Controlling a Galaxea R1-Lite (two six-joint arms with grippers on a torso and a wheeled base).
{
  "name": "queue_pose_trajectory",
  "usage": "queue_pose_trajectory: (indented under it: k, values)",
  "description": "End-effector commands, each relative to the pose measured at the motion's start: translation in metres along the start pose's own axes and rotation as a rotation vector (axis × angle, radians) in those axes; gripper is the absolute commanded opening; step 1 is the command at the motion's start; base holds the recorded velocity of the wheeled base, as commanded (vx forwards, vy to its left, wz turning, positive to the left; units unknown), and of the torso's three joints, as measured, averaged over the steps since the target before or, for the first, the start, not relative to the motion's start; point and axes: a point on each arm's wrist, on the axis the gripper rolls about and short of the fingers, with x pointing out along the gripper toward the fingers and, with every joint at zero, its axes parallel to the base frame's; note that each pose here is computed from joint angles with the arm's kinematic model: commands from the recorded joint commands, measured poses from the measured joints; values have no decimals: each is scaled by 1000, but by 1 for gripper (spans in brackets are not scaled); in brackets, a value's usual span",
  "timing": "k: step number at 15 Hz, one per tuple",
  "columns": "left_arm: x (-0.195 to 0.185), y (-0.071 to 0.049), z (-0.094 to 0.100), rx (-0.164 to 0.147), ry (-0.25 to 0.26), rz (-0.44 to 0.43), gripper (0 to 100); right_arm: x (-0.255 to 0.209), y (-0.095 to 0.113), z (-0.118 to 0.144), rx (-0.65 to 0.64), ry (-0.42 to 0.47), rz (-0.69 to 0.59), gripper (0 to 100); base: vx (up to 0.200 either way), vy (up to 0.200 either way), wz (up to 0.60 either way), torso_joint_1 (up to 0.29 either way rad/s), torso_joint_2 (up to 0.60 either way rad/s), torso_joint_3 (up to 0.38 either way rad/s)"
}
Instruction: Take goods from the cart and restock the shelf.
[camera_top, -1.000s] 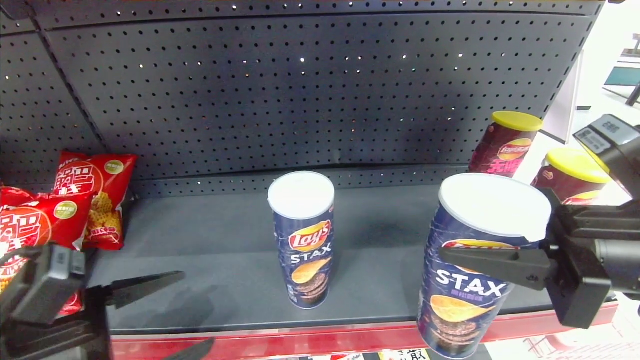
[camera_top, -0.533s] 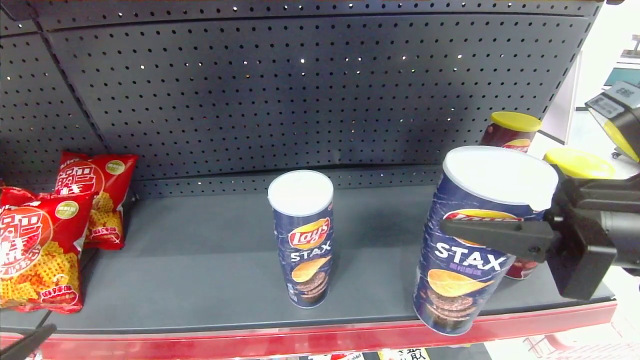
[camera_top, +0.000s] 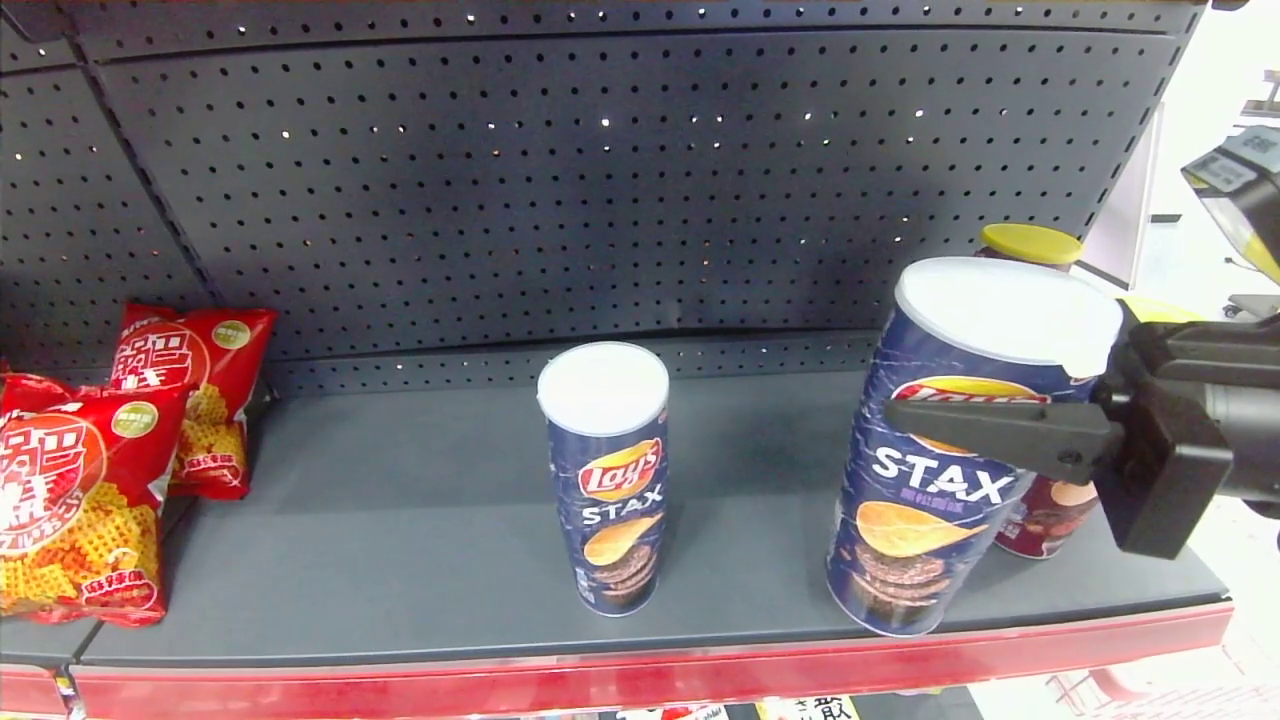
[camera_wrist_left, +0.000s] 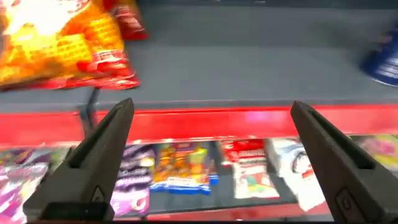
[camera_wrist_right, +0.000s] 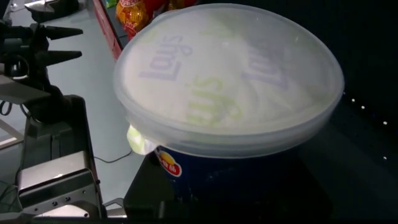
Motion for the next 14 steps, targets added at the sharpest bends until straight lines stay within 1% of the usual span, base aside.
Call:
queue_pose_trajectory:
  k: [1,2,3,4,5,6,7,8,9,10,11,12,13,14]
  values:
    - [-2,0,0,9,-3,-126,100,-2,0,2,-5,-7,-4,0,0,0,0,0,0,0]
    - [-3,0,-1,12,-17,-156,100,-2,-1,2,-4,-6,-10,0,0,0,0,0,0,0]
    - [-4,0,-1,15,-25,-164,100,-3,0,2,-5,-7,-10,0,0,0,0,0,0,0]
    - [-5,1,-1,9,-35,-199,100,-4,0,1,-4,-5,-14,0,0,0,0,0,0,0]
    - [-5,1,-1,-4,-32,-190,100,-4,1,1,-4,-5,-14,0,0,0,0,0,0,0]
    - [-5,2,-1,-9,-40,-129,100,-3,0,1,-3,-4,-14,0,0,0,0,0,0,0]
    - [-6,3,-1,-6,-60,-44,100,-3,0,1,-3,-4,-14,0,0,0,0,0,0,0]
    - [-8,4,-2,-6,-90,30,100,-2,0,0,-1,-1,-14,0,0,0,0,0,0,0]
    - [-9,5,-3,6,-101,63,100,-2,-1,1,-2,-3,-14,0,0,0,0,0,0,0]
    - [-9,5,-3,30,-101,75,100,-2,-1,1,-2,-3,-14,0,0,0,0,0,0,0]
    - [-9,5,-3,33,-101,77,100,-2,-1,1,-3,-4,-14,0,0,0,0,0,0,0]
    - [-9,5,-2,14,-99,76,100,-2,-1,2,-4,-5,-17,0,0,0,0,0,0,0]
    - [-8,5,-2,4,-97,73,100,-2,-1,3,-5,-7,-18,0,0,0,0,0,0,0]
    - [-9,5,-2,17,-102,78,100,-3,-1,3,-7,-10,-19,0,0,0,0,0,0,0]
